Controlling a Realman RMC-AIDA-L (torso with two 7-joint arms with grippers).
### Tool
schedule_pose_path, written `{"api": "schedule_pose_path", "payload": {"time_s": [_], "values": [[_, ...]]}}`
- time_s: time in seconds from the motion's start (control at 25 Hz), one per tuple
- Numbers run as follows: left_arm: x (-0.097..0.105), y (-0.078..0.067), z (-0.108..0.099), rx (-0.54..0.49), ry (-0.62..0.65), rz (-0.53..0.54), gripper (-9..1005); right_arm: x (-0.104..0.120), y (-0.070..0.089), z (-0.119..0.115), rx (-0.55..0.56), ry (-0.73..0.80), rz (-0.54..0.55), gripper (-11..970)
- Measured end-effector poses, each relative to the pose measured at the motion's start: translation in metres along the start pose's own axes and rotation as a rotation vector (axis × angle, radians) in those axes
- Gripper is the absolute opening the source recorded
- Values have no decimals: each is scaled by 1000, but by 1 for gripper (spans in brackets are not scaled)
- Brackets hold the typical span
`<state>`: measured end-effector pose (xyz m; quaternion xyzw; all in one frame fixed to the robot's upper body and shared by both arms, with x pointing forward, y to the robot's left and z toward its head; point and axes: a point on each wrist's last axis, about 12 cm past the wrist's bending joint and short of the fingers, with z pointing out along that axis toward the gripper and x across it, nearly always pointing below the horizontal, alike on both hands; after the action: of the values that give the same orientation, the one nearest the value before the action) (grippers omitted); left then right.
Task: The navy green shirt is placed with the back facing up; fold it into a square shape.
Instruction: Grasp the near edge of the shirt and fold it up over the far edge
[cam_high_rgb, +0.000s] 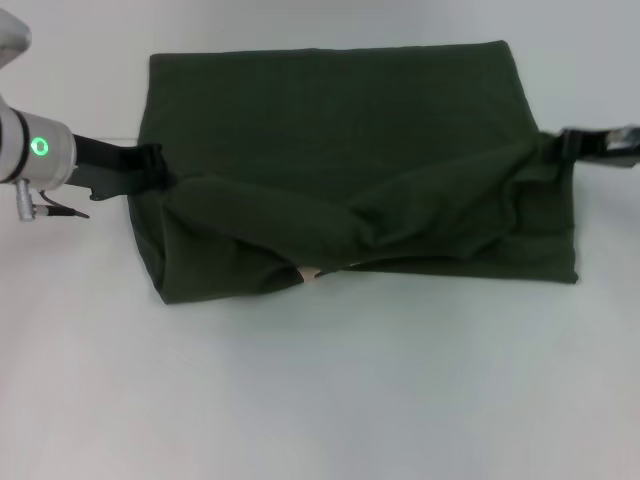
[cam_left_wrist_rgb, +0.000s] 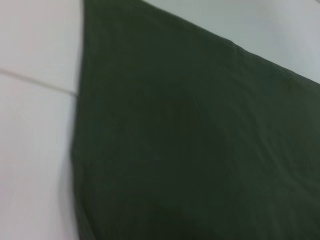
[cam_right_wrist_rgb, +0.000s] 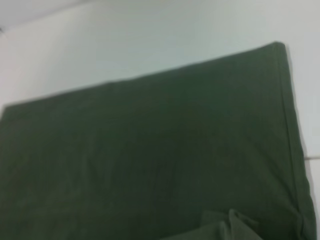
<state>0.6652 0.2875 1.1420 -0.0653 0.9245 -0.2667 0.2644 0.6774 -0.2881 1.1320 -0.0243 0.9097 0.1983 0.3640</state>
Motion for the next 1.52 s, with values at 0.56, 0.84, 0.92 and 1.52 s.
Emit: {"api": "schedule_pose_path", "payload": {"time_s": [0.56,0.84,0.92,1.52], "values": [[-35,-13,-29,-64,-219,30,-1,-28,10,-2,45,-138,-36,35],[-37,-29,-6,-128,-184,159,0,-43,26,5,83,-184,-122,35],[-34,-35,1,-137,-192,195,0,-45,30,9,110,-196,-157,35],[-33,-48,9,-148,-290,212,-1,-47,62,28,140,-229,-277,35]]}}
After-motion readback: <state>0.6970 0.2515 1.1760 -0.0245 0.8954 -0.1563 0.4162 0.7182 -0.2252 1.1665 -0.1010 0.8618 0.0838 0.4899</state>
